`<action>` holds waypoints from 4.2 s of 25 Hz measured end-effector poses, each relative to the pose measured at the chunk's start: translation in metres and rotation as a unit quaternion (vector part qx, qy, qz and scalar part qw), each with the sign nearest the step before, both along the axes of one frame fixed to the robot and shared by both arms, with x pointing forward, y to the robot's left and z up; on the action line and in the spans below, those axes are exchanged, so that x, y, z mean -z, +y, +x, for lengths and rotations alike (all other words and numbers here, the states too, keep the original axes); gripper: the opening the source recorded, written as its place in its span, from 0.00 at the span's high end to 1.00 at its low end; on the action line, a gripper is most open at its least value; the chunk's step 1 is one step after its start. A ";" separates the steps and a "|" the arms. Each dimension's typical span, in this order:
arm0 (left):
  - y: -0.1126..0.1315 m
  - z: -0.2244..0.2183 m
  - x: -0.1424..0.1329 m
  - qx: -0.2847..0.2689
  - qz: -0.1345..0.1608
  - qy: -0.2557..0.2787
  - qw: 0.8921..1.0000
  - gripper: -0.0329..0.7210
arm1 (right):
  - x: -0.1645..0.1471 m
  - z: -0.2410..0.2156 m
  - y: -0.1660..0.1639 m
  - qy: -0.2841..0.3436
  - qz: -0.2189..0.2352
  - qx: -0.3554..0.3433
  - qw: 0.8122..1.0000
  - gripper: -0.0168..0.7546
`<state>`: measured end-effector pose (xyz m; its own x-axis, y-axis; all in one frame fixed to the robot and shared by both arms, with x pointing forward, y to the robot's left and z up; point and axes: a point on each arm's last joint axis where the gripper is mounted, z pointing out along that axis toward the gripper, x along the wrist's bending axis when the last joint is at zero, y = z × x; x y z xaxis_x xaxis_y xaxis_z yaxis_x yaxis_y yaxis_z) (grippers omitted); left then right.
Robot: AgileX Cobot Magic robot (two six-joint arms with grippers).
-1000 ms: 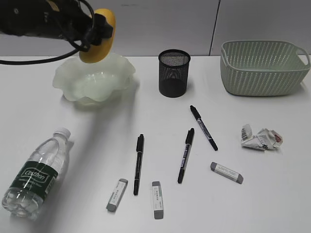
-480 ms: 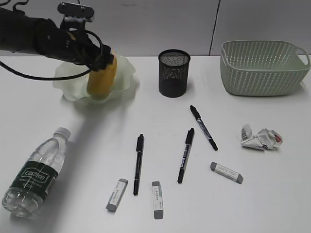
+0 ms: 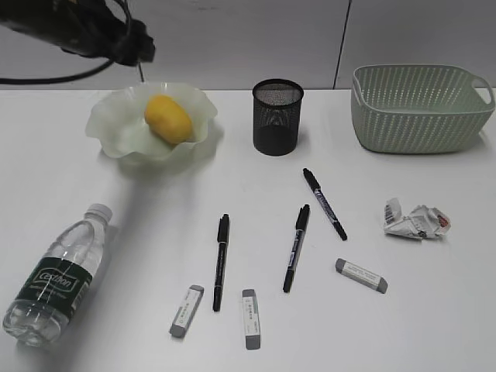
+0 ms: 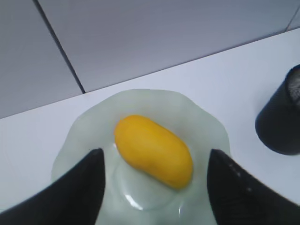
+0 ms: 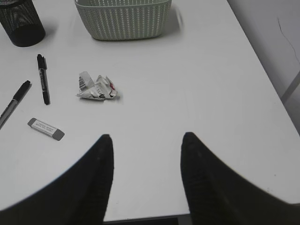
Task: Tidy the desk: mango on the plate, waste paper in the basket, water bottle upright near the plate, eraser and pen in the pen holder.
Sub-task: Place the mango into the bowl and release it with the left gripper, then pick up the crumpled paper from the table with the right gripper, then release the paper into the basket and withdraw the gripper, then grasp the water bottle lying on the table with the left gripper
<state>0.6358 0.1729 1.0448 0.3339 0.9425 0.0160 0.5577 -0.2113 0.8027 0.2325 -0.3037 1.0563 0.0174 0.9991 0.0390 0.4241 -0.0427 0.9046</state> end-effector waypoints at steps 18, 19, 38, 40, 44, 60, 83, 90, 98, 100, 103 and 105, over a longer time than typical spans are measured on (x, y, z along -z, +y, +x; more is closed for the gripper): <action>0.117 -0.352 -0.053 -0.026 -0.006 -0.053 0.998 0.44 | -0.001 0.000 0.001 -0.004 0.001 -0.003 1.000 0.48; 0.120 -0.362 -0.048 -0.028 -0.007 -0.060 0.998 0.44 | -0.001 0.001 0.001 -0.001 0.000 -0.003 1.000 0.48; 0.134 -0.397 -0.019 -0.058 -0.011 -0.085 0.995 0.46 | 0.057 0.250 0.024 0.293 -0.065 -0.108 0.948 0.39; 0.135 -0.400 -0.019 -0.058 -0.014 -0.095 0.994 0.46 | 0.080 0.281 0.025 0.329 -0.066 -0.113 0.935 0.36; 0.136 -0.405 -0.019 -0.058 -0.019 -0.107 0.992 0.46 | 0.112 0.321 0.029 0.367 -0.070 -0.134 0.918 0.34; 0.136 -0.405 -0.019 -0.072 -0.017 -0.107 0.991 0.46 | 0.059 0.354 0.034 0.254 -0.083 -0.154 0.951 0.96; 0.135 -0.407 -0.019 -0.139 -0.010 -0.108 0.984 0.46 | 0.007 0.427 0.036 0.240 -0.059 -0.108 0.963 0.27; 0.135 -0.407 -0.019 -0.138 -0.010 -0.108 0.984 0.46 | -0.045 0.289 0.029 0.218 -0.049 -0.100 0.970 0.33; 0.134 -0.407 -0.019 -0.138 -0.010 -0.108 0.984 0.46 | -0.022 0.129 0.016 0.217 -0.057 -0.087 0.971 0.35; 0.134 -0.407 -0.019 -0.138 -0.011 -0.108 0.985 0.48 | -0.017 0.101 0.010 0.206 -0.073 -0.072 0.973 0.36; 0.134 -0.407 -0.019 -0.137 -0.012 -0.108 0.985 0.52 | -0.016 0.063 0.004 0.144 -0.089 -0.056 0.984 0.38; 0.134 -0.407 -0.018 -0.137 -0.012 -0.107 0.985 0.55 | -0.018 0.042 0.003 0.092 -0.084 -0.053 0.991 0.39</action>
